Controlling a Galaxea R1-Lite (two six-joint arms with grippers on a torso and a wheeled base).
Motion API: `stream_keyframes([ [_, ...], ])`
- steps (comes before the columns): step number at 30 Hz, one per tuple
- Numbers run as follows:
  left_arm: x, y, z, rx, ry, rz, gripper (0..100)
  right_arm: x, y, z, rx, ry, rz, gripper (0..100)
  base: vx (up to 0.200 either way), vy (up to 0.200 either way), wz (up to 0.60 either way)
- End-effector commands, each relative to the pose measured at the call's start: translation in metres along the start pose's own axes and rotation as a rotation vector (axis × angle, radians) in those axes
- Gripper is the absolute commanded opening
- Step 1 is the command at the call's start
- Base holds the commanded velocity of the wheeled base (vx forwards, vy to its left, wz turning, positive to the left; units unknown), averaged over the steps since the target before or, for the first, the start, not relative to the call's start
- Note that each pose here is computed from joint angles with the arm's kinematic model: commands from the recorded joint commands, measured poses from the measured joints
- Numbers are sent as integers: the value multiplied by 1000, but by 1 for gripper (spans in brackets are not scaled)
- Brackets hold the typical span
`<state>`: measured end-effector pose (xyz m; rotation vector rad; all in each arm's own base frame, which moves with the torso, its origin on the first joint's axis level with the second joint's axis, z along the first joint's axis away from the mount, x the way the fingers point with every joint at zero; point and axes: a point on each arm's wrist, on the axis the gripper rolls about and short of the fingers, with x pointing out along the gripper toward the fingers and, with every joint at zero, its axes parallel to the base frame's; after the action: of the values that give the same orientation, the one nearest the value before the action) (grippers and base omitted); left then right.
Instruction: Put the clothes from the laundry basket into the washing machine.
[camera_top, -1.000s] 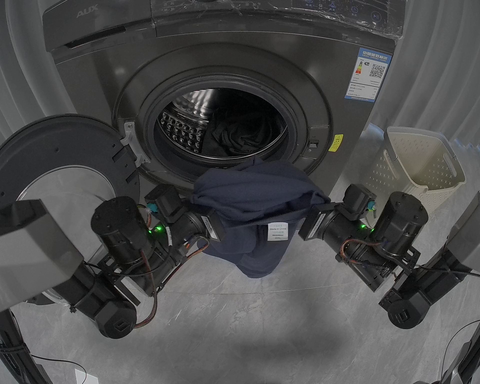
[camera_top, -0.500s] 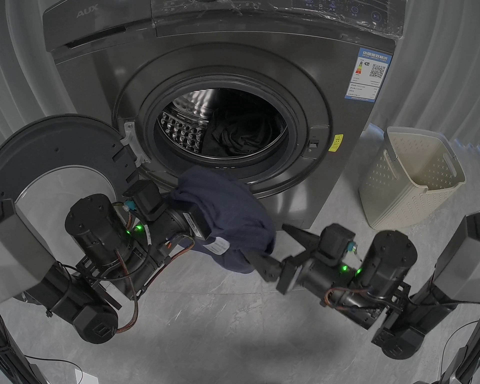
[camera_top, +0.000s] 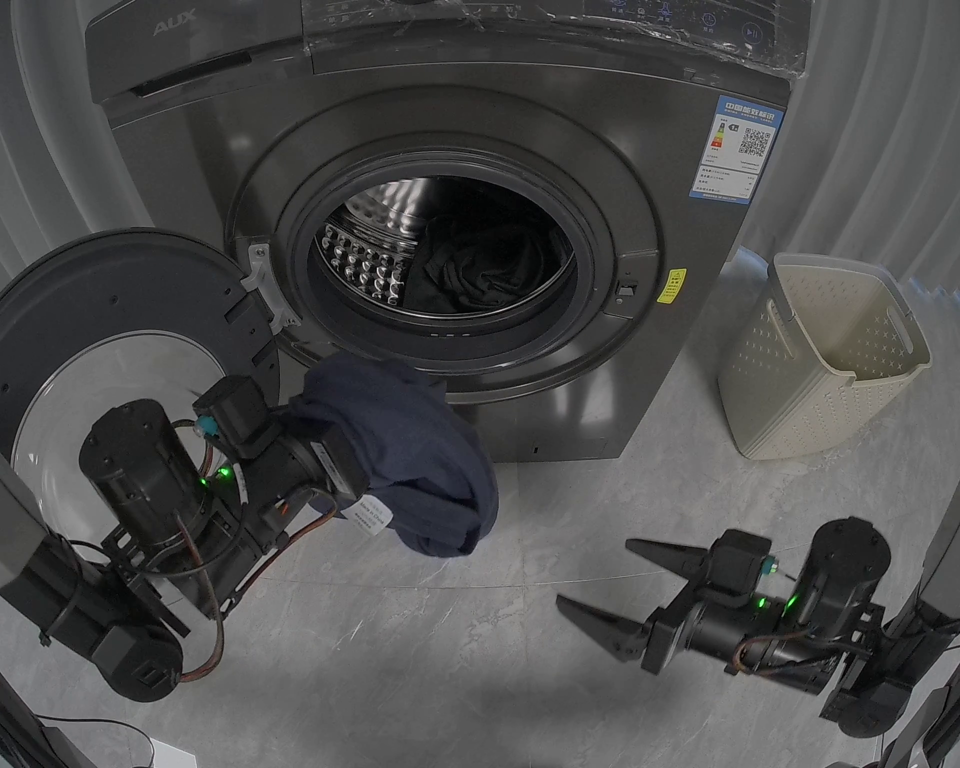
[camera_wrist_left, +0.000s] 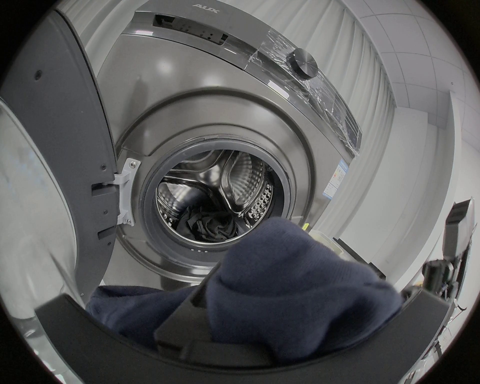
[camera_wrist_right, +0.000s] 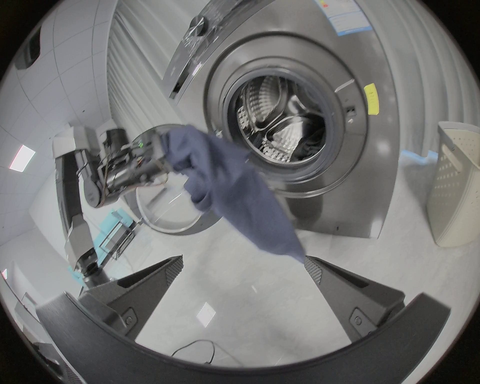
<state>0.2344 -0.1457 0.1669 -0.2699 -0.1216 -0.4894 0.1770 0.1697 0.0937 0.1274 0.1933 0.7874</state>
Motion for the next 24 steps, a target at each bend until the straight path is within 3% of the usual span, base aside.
stream_keyframes([
  [1,-26,0,-5,22,60,-8,0,0,-30,28,11,-130,-106,100,0,0,0],
  [6,-31,2,-15,53,113,-2,0,9,-39,24,40,-117,-134,100,0,0,0],
  [10,-29,3,-18,71,126,0,0,17,-41,27,55,-134,-132,100,200,0,0],
  [11,-23,2,-20,95,125,-4,0,18,-42,26,53,-135,-136,100,200,0,0],
  [13,-17,3,-22,112,130,-1,0,17,-39,22,49,-117,-134,100,200,0,0],
  [24,7,-2,-26,112,110,-24,0,-2,-34,-15,8,70,-149,100,200,0,0],
])
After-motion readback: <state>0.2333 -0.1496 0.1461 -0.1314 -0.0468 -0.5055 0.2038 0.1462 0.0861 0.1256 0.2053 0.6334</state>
